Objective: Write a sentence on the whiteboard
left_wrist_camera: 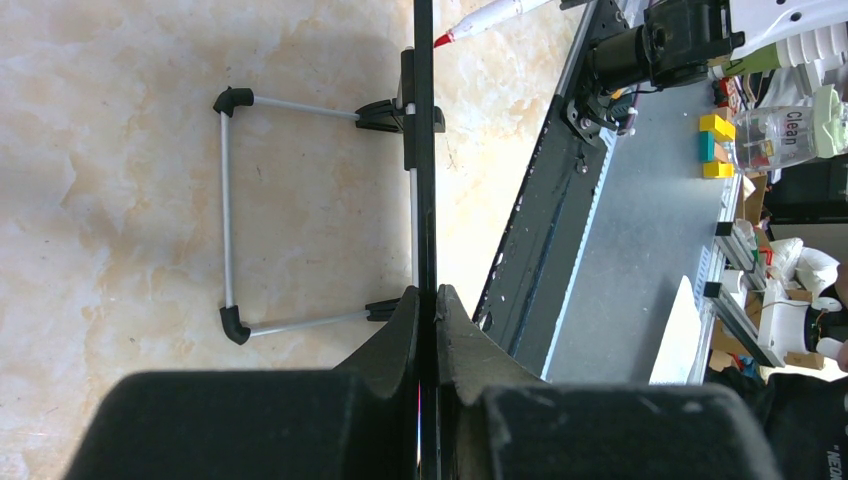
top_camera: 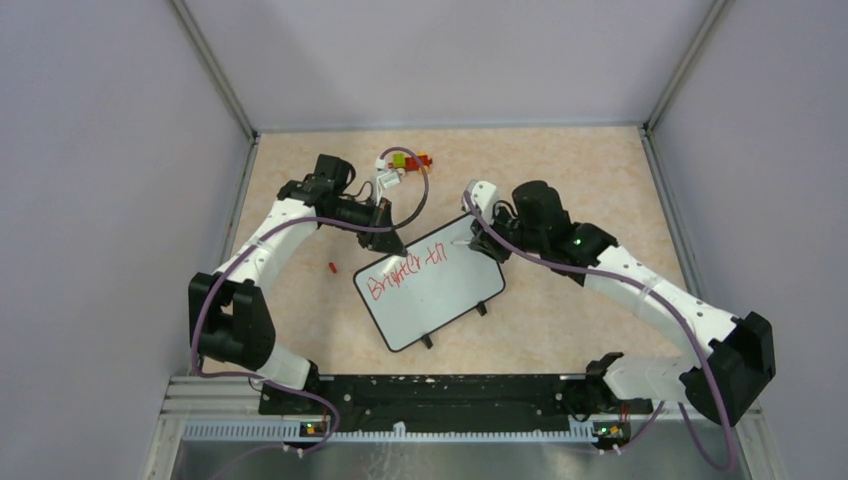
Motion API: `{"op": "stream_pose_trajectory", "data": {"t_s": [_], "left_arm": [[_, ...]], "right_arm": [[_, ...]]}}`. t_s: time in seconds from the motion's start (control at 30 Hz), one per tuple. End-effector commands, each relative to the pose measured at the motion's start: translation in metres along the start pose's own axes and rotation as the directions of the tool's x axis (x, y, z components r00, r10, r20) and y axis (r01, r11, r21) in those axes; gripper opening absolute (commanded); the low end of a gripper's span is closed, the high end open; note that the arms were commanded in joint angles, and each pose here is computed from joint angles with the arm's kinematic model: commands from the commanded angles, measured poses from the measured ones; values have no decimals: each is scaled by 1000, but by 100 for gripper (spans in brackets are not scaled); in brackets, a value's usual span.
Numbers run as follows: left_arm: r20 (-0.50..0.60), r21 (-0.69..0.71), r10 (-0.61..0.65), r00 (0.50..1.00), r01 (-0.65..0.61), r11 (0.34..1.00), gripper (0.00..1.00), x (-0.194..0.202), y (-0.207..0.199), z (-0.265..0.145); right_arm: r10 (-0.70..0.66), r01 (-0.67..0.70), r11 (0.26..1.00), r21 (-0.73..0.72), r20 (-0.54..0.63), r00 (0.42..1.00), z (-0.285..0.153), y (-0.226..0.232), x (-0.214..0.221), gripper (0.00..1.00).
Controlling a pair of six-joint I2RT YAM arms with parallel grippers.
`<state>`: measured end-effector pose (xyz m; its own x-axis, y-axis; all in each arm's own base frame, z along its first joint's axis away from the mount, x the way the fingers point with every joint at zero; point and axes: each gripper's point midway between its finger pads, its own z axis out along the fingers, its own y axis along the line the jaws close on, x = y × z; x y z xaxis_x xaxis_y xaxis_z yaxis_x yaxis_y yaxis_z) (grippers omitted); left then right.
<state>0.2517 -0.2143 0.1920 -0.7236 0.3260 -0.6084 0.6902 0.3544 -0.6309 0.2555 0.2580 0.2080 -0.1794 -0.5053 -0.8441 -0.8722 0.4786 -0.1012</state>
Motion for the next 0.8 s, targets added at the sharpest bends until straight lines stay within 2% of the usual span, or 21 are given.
{"op": "stream_pose_trajectory", "data": {"t_s": [0.0, 0.3, 0.77], "left_arm": [[-22, 42, -13, 1000, 14, 999, 0, 7, -6, 4], [-24, 42, -13, 1000, 14, 999, 0, 8, -5, 4], [-24, 44, -13, 1000, 14, 999, 0, 9, -5, 5]], "right_arm": [[-12, 9, 1000, 27, 92, 996, -1, -11, -36, 0], [-7, 7, 1000, -5, 88, 996, 7, -8, -37, 0], [10, -10, 999, -52, 8, 1000, 12, 8, 2, 0]]}}
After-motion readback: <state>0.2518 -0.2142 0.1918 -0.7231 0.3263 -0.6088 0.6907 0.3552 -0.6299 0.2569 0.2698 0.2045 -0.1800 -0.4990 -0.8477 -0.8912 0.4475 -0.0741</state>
